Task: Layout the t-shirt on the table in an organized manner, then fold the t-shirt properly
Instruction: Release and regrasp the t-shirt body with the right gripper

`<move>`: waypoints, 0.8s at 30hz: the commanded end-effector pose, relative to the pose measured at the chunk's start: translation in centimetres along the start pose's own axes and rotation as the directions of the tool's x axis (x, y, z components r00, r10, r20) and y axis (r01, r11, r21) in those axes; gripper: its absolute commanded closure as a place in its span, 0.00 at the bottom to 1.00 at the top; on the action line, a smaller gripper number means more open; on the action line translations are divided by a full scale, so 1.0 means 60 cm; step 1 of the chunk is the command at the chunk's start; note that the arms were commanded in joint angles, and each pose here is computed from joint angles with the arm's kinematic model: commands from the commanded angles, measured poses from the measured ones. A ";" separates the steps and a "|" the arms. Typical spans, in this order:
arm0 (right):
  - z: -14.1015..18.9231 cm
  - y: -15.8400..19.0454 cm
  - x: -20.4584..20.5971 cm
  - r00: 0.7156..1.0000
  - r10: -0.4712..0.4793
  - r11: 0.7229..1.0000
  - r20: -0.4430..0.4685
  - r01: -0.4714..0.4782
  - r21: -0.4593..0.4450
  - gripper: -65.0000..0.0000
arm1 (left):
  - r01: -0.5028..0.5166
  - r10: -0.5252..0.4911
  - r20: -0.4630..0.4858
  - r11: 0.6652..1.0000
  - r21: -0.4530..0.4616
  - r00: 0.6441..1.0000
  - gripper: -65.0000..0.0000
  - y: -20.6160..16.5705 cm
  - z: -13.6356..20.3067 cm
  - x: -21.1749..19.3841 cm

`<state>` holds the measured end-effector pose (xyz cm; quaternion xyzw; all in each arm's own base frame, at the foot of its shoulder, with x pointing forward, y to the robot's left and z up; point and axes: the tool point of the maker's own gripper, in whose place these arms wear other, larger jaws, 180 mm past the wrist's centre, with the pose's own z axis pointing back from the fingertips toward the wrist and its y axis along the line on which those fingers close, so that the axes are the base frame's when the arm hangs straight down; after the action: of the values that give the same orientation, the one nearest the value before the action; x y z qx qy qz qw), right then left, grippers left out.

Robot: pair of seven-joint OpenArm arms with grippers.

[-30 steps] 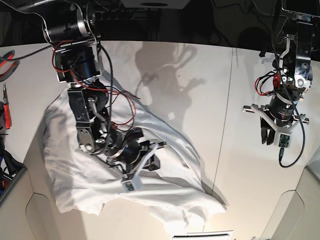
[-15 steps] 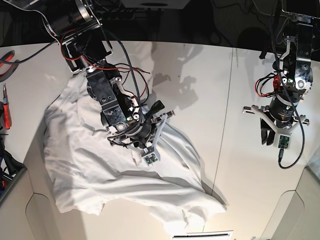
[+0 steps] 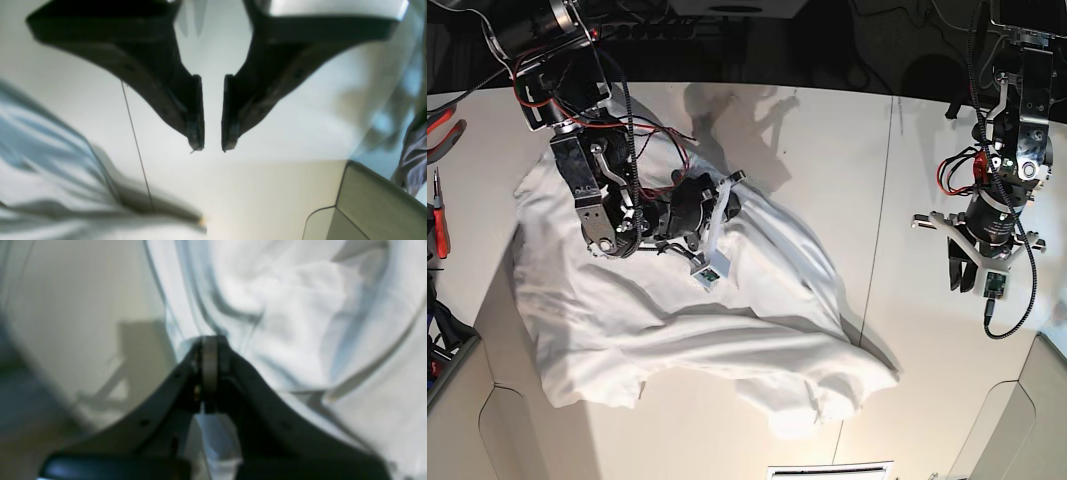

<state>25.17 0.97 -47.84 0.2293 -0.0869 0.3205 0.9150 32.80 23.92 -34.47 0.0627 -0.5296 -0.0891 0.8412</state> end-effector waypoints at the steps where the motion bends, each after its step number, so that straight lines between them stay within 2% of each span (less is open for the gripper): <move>1: 0.005 -0.009 -0.045 0.992 0.009 1.000 -0.126 -0.010 -0.013 1.00 | 0.014 -0.014 0.050 1.000 0.011 0.999 0.80 0.011 -0.001 0.028; 3: 0.018 -0.017 -0.078 0.977 0.017 1.000 -0.212 -0.018 -0.002 1.00 | 0.014 -0.014 0.050 1.000 0.011 0.999 0.80 0.011 -0.001 0.028; 5: 0.032 -0.044 -0.100 0.968 0.017 0.999 -0.252 -0.028 -0.040 1.00 | 0.014 -0.015 0.050 1.000 0.011 0.999 0.80 0.011 -0.001 0.028; 7: 0.053 -0.089 -0.122 0.957 0.013 0.990 -0.291 -0.052 -0.128 1.00 | 0.014 -0.014 0.050 1.000 0.011 0.999 0.80 0.011 -0.001 0.028; 9: 0.078 -0.140 -0.132 0.956 -0.020 0.968 -0.291 -0.054 -0.245 1.00 | 0.014 -0.015 0.050 1.000 0.011 0.999 0.80 0.011 -0.001 0.028; 12: 0.118 -0.194 -0.115 0.978 -0.067 0.929 -0.197 -0.011 -0.369 1.00 | 0.014 -0.015 0.051 1.000 0.011 0.999 0.80 0.011 -0.001 0.028; 16: 0.173 -0.218 -0.052 0.997 -0.079 0.901 0.001 0.072 -0.427 1.00 | 0.014 -0.014 0.057 1.000 0.012 0.998 0.80 0.011 -0.001 0.031; 18: 0.199 -0.206 -0.005 0.989 -0.063 0.915 0.137 0.112 -0.387 1.00 | 0.014 -0.015 0.058 1.000 0.012 0.998 0.80 0.012 -0.002 0.032; 20: 0.221 -0.184 0.040 0.966 -0.046 0.933 0.254 0.132 -0.335 1.00 | 0.023 -0.022 0.056 1.000 -0.012 0.998 0.80 0.005 -0.002 0.031; 22: 0.235 -0.163 0.072 0.948 -0.022 0.941 0.317 0.127 -0.313 1.00 | 0.056 -0.053 0.050 0.997 -0.061 0.997 0.77 -0.010 -0.002 0.026; 24: 0.237 -0.139 0.097 0.934 -0.001 0.950 0.358 0.113 -0.292 1.00 | 0.086 -0.082 0.037 0.990 -0.111 0.996 0.68 -0.024 -0.004 0.016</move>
<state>34.31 -8.07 -37.22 0.1431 -0.2826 0.2279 0.9207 32.66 22.09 -35.26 0.0332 -0.5169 -0.1507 0.8420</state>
